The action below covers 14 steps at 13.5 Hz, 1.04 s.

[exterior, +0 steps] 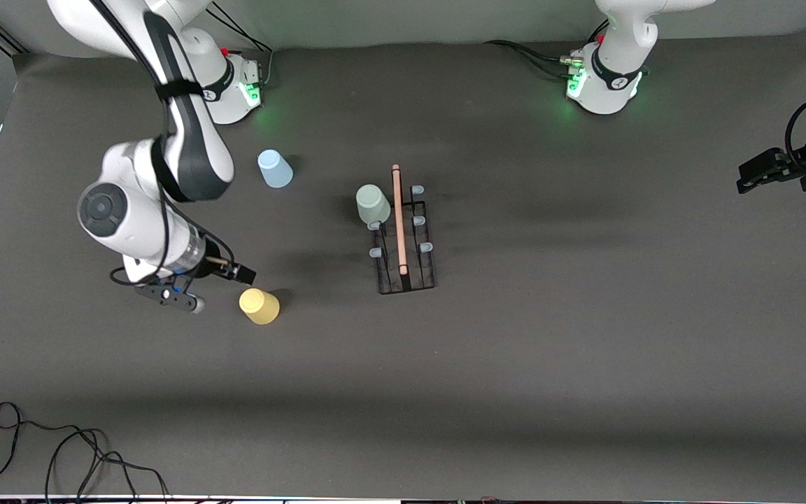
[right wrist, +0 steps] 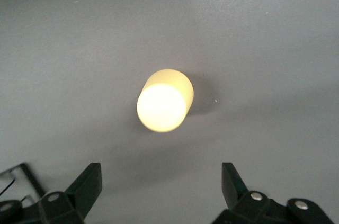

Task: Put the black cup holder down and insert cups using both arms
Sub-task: 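Release the green cup and move the right gripper to the yellow cup, then grasp the yellow cup with the right gripper and lift it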

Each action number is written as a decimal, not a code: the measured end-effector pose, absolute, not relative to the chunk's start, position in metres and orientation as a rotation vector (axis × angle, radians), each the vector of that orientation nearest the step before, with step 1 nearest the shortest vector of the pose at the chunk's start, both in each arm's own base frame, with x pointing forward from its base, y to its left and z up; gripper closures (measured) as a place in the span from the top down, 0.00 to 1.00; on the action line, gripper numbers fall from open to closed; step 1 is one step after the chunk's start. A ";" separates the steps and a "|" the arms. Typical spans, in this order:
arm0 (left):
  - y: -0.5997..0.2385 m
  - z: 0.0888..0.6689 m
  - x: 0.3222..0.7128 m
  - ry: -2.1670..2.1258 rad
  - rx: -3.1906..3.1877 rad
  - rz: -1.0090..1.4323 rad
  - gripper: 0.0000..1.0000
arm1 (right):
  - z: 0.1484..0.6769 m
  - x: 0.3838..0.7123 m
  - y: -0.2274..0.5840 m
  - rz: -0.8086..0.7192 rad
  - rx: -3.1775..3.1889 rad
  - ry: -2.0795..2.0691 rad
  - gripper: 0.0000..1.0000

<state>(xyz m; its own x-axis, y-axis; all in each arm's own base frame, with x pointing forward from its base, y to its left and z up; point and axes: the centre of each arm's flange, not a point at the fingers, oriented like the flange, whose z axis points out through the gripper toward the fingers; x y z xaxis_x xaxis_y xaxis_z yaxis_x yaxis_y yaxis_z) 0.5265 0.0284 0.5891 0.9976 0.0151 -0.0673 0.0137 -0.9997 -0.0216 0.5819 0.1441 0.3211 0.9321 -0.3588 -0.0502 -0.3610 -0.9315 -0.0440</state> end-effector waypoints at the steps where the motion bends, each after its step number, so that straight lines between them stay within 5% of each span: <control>1: 0.028 0.591 0.527 -0.023 -3.119 0.101 1.00 | 0.304 0.582 0.145 0.048 -3.036 0.577 1.00; 10: 0.020 0.597 0.527 -0.030 -3.193 0.090 1.00 | 0.227 0.584 0.142 -0.001 -3.003 0.633 1.00; 13: 0.021 0.608 0.525 -0.026 -3.174 0.096 1.00 | 0.227 0.583 0.148 -0.008 -3.006 0.619 0.67; 14: 0.022 0.610 0.524 -0.022 -3.154 0.111 1.00 | 0.230 0.583 0.152 -0.015 -3.002 0.609 0.64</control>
<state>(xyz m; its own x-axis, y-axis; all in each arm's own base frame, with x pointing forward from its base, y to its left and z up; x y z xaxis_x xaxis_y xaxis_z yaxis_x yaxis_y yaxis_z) 0.5236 0.0221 0.6098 0.9974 0.0135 -0.0705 0.0145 -0.9998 0.0138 0.5835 0.1522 0.2302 0.9211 -0.3892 -0.0058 -0.3884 -0.9181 -0.0783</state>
